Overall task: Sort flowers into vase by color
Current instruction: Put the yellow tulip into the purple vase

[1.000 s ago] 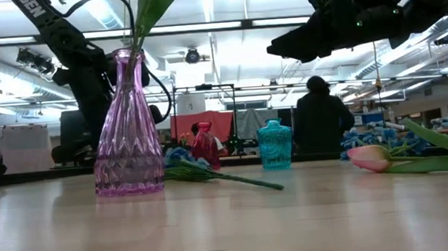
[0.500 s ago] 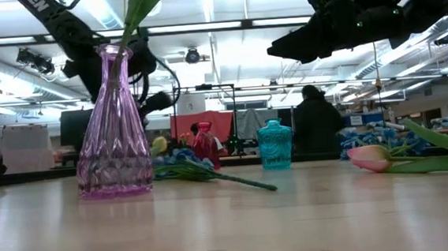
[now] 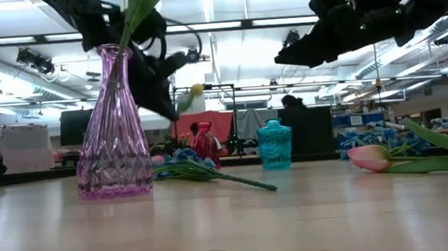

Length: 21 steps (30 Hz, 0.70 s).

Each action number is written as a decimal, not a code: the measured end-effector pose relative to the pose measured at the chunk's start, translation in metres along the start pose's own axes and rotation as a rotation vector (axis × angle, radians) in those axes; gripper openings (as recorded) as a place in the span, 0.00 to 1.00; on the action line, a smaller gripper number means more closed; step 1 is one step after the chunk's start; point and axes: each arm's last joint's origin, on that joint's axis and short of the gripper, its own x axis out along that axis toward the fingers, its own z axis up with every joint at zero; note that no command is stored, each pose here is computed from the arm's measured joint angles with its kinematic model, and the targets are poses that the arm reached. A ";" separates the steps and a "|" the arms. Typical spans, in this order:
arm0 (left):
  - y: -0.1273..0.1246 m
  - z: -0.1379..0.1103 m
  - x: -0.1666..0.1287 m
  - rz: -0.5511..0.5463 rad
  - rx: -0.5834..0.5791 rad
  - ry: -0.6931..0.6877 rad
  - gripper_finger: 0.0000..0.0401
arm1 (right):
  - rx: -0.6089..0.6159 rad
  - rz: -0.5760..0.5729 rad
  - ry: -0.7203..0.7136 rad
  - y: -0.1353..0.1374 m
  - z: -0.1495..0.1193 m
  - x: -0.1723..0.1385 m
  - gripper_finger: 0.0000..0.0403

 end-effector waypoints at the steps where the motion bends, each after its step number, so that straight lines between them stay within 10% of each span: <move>1: 0.001 0.001 -0.004 0.002 0.042 -0.016 0.01 | 0.009 0.012 -0.009 -0.001 0.002 -0.004 0.57; 11: 0.002 0.008 -0.065 -0.108 0.472 -0.238 0.00 | 0.103 -0.009 -0.154 0.000 0.002 -0.038 0.54; 21: 0.003 0.002 -0.138 -0.431 0.618 -0.382 0.00 | 0.231 -0.035 -0.242 0.002 0.010 -0.044 0.54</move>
